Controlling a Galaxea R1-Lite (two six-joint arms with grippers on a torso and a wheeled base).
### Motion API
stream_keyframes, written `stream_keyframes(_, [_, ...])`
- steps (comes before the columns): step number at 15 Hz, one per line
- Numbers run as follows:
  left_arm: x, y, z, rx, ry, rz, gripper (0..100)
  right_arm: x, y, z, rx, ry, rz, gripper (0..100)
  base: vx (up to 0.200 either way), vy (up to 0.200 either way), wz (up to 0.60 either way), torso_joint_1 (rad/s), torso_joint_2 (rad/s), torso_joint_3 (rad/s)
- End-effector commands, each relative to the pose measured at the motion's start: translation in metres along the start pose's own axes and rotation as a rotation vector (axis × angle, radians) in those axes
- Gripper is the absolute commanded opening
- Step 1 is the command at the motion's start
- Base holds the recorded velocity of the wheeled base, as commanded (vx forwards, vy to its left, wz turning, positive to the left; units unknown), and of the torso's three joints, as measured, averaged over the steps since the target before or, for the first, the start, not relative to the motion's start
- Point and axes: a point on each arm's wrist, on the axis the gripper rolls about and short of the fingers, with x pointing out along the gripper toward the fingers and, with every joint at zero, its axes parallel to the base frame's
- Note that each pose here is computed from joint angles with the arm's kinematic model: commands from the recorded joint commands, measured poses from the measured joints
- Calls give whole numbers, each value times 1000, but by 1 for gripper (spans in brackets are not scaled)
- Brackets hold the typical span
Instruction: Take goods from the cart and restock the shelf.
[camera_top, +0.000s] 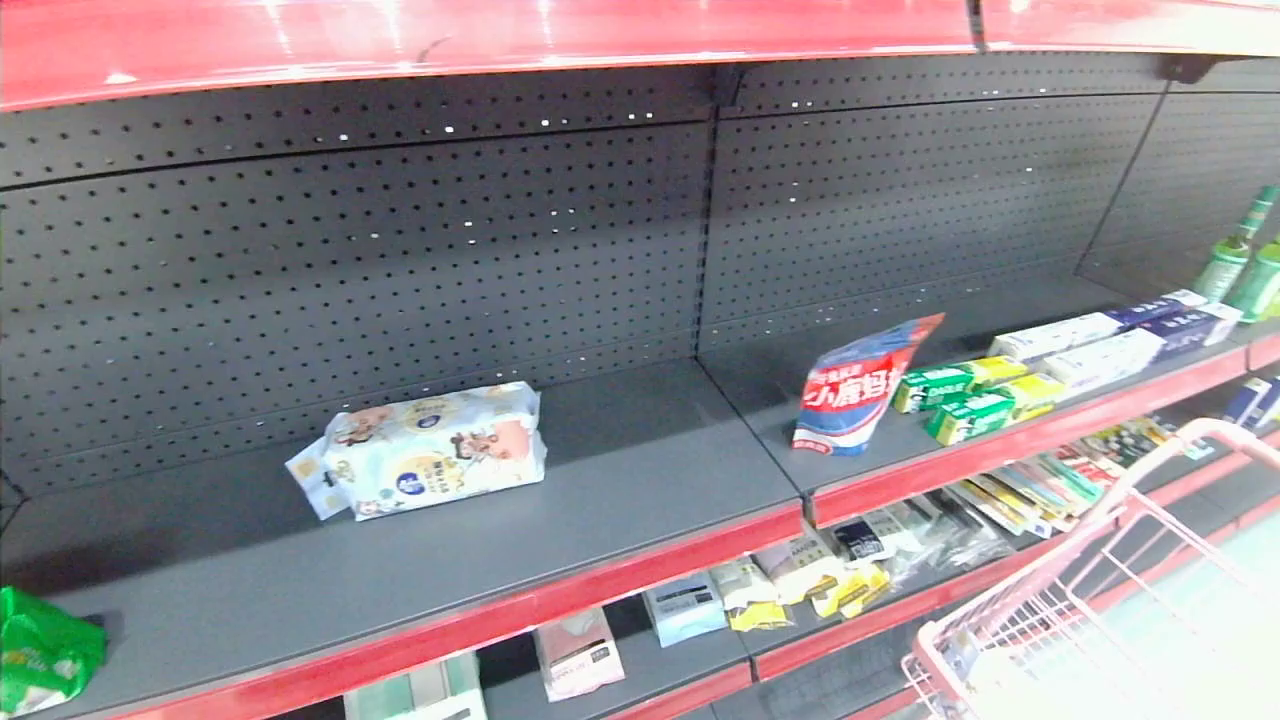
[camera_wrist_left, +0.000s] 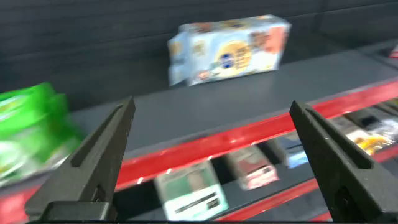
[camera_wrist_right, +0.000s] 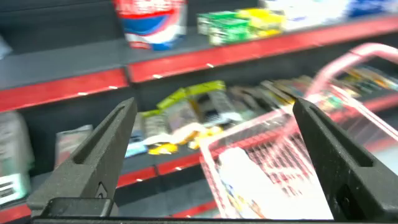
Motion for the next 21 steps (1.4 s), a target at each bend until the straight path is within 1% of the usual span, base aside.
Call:
stream_keyframes(1, [0, 0, 0, 0, -1, 0, 100, 0, 0, 0, -1, 2, 0, 100, 0, 0, -600, 2, 2, 2])
stream_keyframes(16, [0, 0, 0, 0, -1, -1, 100, 0, 0, 0, 4, 0, 0, 100, 0, 0, -600, 3, 1, 0])
stream_keyframes(21, [0, 0, 0, -2, -1, 0, 100, 1, 0, 1, 2, 17, 3, 100, 0, 0, 0, 0, 0, 0])
